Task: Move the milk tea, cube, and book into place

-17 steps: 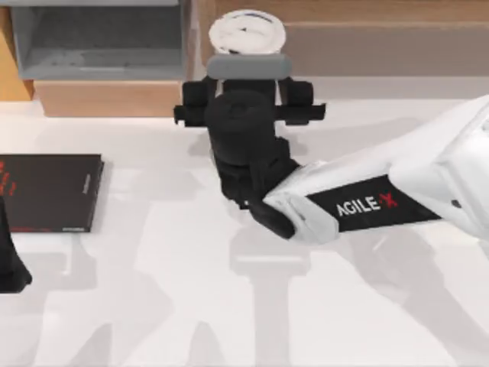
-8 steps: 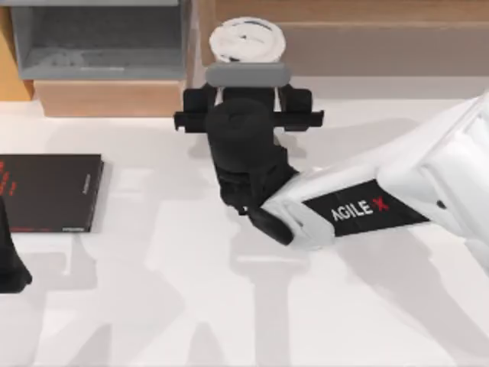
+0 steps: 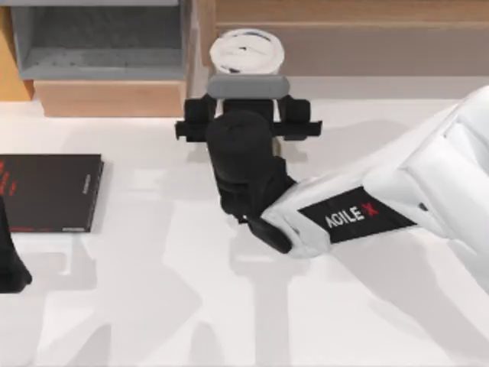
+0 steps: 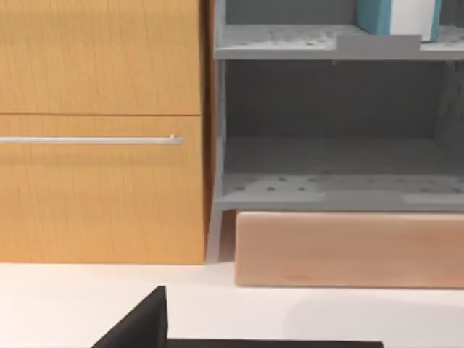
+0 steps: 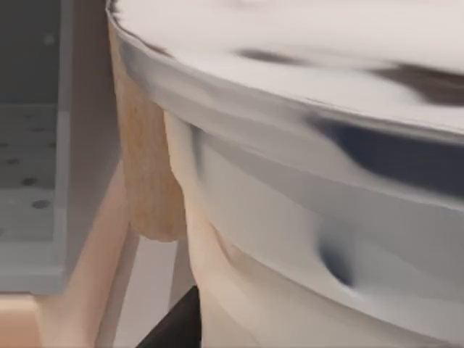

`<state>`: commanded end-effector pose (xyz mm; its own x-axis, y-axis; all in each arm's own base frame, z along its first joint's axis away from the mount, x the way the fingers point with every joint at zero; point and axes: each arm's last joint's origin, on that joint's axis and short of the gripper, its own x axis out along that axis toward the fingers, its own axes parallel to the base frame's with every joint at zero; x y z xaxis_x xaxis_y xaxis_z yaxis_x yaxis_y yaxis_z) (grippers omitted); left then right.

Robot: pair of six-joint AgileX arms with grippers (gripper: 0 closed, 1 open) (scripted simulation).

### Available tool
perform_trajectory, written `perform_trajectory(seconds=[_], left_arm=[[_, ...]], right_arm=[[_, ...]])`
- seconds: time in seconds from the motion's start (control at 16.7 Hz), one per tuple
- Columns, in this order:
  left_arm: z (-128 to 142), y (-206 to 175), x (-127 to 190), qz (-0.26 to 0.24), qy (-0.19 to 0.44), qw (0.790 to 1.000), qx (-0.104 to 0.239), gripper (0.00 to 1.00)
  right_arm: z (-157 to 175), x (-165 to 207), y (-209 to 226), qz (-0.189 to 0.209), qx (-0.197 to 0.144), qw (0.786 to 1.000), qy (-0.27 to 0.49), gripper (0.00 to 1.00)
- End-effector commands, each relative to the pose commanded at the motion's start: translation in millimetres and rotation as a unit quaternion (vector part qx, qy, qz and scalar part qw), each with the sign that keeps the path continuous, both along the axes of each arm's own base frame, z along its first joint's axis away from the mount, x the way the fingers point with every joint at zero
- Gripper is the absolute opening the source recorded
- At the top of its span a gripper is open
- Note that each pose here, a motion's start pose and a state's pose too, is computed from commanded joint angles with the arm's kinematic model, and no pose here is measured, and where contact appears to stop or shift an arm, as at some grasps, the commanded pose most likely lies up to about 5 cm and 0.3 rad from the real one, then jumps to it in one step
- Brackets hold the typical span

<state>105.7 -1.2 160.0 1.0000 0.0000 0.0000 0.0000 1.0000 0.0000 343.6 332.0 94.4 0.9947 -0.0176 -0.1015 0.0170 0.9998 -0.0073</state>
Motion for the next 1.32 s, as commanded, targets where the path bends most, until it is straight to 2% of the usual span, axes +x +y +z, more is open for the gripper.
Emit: perform_trajectory(seconds=[0.78, 1.32], left_arm=[[0.0, 0.0, 0.0, 0.000, 0.000, 1.000, 0.000, 1.00], [0.0, 0.0, 0.0, 0.000, 0.000, 1.000, 0.000, 1.00]], right_arm=[[0.0, 0.0, 0.0, 0.000, 0.000, 1.000, 0.000, 0.98], [0.3, 0.7, -0.7, -0.001, 0.000, 1.000, 0.000, 1.00]])
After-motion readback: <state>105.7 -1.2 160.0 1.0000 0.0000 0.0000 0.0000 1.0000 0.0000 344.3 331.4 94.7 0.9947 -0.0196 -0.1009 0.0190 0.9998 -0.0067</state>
